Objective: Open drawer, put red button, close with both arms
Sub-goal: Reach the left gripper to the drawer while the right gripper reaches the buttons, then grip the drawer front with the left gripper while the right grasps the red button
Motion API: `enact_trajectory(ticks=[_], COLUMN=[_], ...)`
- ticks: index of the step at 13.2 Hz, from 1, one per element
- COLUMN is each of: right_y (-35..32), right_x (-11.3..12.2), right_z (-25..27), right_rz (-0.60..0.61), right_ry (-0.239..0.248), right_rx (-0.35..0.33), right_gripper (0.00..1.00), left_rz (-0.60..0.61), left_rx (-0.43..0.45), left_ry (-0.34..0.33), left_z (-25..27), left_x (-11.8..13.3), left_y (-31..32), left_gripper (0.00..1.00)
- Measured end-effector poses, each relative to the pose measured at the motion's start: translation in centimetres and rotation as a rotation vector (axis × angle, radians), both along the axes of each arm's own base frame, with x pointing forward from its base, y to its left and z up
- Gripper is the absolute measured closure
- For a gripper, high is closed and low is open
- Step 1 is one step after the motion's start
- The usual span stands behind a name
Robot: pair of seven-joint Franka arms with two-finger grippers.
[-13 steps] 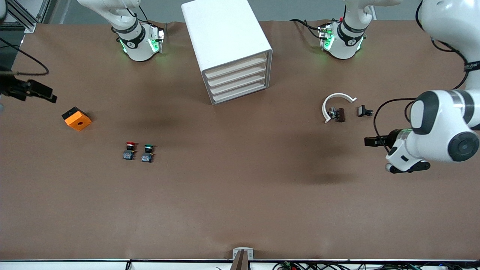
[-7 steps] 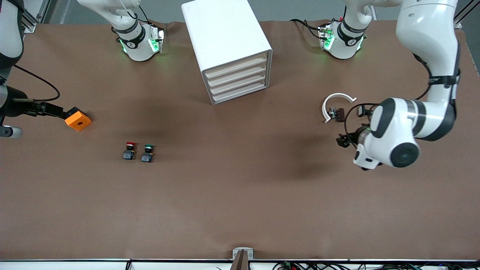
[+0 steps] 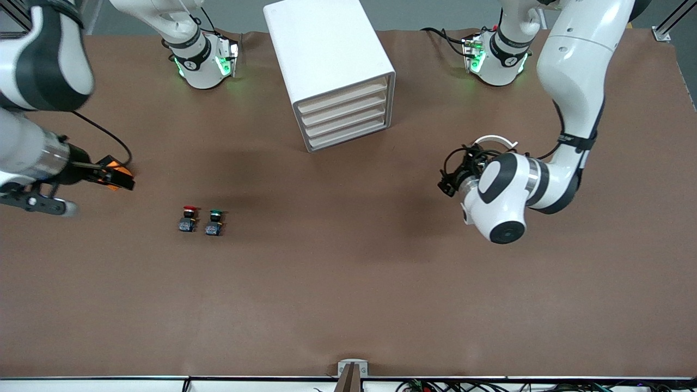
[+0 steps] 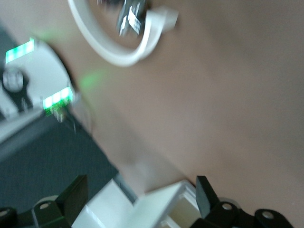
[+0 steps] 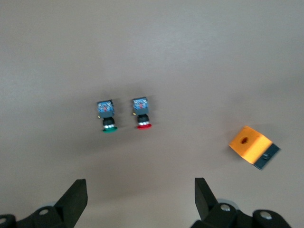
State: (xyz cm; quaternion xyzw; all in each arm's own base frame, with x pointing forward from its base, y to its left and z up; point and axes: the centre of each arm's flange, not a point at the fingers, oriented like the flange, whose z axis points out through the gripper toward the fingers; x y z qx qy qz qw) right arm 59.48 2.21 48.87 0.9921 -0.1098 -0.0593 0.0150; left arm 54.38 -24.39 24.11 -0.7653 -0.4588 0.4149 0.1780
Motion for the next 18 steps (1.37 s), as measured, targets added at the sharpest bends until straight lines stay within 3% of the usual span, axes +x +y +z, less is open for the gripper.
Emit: enact_trajectory(ticks=[5, 10, 13, 16, 18], right_y=[0.1, 0.1, -0.1, -0.3, -0.4], right_x=[1.1, 2.1, 2.4, 1.7, 1.3], right_z=[-6.9, -12.7, -16.6, -20.6, -22.4], right_rz=[-0.006, -0.005, -0.027, -0.054, -0.056], right_ry=[-0.042, -0.101, -0.138, -0.170, -0.166], right_rx=[-0.003, -0.004, -0.007, -0.010, -0.011], right_gripper=[0.00, 0.00, 0.00, 0.00, 0.00], left_rz=[0.301, 0.436, 0.457, 0.448, 0.429], left_rx=[0.129, 0.199, 0.240, 0.286, 0.300], left_ry=[0.253, 0.499, 0.579, 0.606, 0.624], left_z=[-1.3, -2.1, -3.6, -5.5, -6.3], left_x=[-1.5, -3.5, -4.8, -6.2, -7.5], left_y=[-4.0, -8.5, -10.7, -12.3, -13.7], left_gripper=[0.00, 0.00, 0.00, 0.00, 0.05])
